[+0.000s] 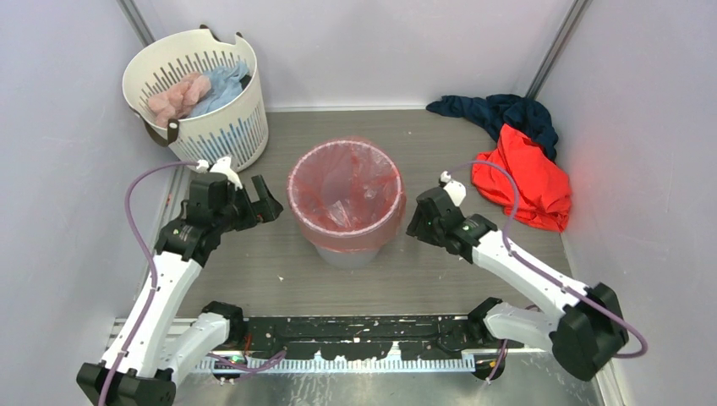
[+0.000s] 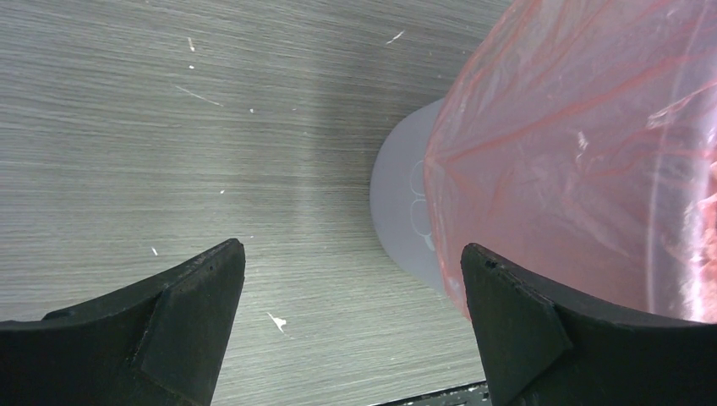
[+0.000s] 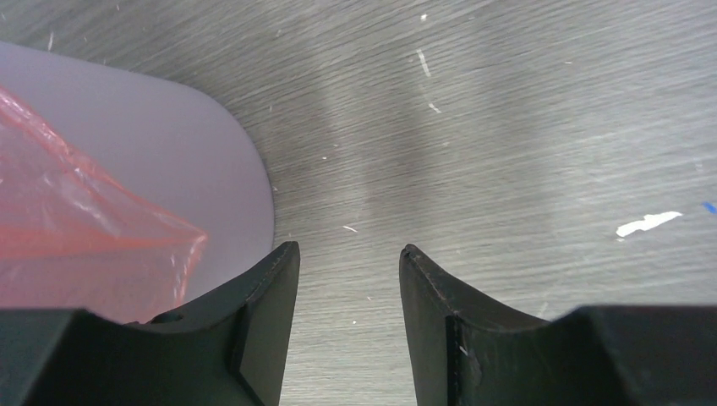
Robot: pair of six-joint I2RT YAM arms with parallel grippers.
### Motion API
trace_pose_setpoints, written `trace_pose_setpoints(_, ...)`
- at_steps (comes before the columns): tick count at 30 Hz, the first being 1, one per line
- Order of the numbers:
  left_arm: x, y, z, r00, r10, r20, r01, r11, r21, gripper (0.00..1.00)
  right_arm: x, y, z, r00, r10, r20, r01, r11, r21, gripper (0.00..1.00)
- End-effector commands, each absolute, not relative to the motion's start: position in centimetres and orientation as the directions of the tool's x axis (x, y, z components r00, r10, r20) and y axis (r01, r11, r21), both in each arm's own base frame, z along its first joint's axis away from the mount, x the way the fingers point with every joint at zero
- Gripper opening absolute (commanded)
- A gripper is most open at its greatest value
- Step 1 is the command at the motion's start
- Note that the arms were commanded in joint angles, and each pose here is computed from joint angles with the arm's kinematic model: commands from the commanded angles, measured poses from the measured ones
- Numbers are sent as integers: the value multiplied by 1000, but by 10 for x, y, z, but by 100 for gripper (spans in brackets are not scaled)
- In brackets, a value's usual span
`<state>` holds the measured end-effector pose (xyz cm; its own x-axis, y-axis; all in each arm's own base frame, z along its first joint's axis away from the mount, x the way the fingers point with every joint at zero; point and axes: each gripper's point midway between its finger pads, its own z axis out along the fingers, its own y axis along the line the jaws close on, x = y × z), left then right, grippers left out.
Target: Put the trash bags into the trash bin
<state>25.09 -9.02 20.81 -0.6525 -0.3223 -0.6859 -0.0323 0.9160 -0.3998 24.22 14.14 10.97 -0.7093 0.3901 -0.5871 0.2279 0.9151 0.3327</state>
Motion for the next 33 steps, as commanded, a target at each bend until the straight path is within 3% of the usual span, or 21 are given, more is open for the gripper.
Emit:
trace_pose_setpoints(1, 255, -85, 201, -631, -300, -715, -20, 928, -372, 100, 278, 175, 142, -680, 377, -629, 120, 903, 413, 53)
trace_pose_setpoints(8, 266, -109, 168, -713, -307, -630, 5, 897, -443, 100, 288, 214, 149, -735, 340, -587, 12, 872, 490, 56)
trace_pose_setpoints(16, 285, -126, 146, -733, -351, -583, -6, 860, -510, 100, 284, 213, 147, -744, 326, -584, 4, 875, 484, 59)
trace_pose_setpoints(33, 310, -165, 135, -781, -308, -544, 49, 837, -545, 100, 284, 186, 139, -718, 356, -598, 118, 909, 399, 60)
